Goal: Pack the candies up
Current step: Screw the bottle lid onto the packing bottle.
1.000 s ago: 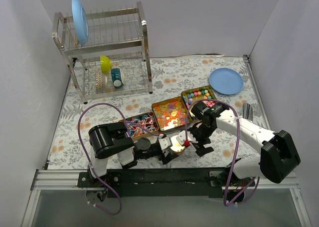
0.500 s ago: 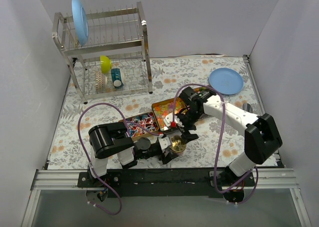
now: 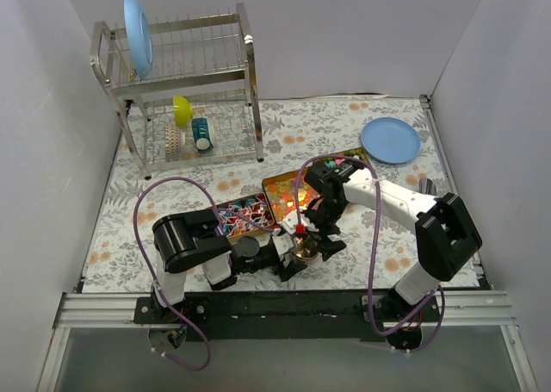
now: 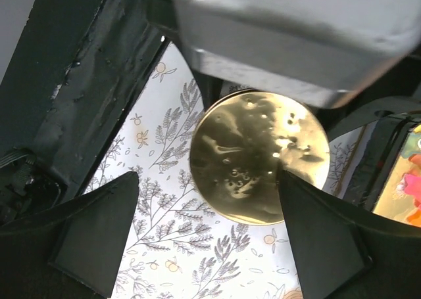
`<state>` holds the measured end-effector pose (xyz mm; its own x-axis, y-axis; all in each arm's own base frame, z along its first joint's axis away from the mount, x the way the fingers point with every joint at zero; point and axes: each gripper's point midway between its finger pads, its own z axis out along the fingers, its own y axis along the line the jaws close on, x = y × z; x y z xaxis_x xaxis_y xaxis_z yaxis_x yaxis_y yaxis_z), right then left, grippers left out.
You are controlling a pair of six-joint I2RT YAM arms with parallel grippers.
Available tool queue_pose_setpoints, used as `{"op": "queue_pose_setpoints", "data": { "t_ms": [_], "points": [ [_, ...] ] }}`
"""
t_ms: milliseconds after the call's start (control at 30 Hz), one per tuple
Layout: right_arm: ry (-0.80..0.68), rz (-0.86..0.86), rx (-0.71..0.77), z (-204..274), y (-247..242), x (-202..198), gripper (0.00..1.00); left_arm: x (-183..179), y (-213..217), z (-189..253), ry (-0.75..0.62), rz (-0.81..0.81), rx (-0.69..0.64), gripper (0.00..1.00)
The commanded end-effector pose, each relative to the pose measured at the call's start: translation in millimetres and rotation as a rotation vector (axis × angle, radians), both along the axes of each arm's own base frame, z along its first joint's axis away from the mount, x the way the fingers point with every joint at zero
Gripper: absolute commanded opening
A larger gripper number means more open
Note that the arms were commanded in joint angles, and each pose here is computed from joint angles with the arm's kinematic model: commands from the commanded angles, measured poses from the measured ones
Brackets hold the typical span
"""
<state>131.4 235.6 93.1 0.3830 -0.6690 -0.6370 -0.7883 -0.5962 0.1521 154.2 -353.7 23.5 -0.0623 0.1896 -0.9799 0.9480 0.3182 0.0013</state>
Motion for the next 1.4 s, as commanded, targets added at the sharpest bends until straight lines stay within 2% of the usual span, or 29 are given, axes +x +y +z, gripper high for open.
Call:
{"op": "queue_pose_setpoints", "data": {
  "t_ms": [0,167,300,700,967,1367],
  "points": [
    [-0.024,-0.025,0.003,4.2,-6.5,-3.7,0.93,3.6,15.1,-26.3,0.024,0.031,0.097,0.0],
    [-0.094,-0.092,0.115,28.6,21.9,18.5,0.95,-0.7,13.8,-28.3,0.035,0.007,0.102,0.0],
    [-0.091,-0.108,0.139,29.1,34.5,24.8,0.96,-1.7,12.8,-27.9,0.036,0.0,0.1,0.0],
    [-0.016,-0.032,-0.003,-3.1,13.9,1.6,0.95,7.2,16.1,-28.9,0.054,0.053,0.098,0.0],
    [-0.041,-0.057,-0.07,-11.7,-15.4,-7.8,0.94,9.7,17.6,-30.2,0.069,0.064,0.097,0.0],
    [0.082,-0.127,-0.187,-13.7,-54.3,-49.3,0.94,11.3,16.9,-32.6,0.073,0.068,0.101,0.0]
  ]
}}
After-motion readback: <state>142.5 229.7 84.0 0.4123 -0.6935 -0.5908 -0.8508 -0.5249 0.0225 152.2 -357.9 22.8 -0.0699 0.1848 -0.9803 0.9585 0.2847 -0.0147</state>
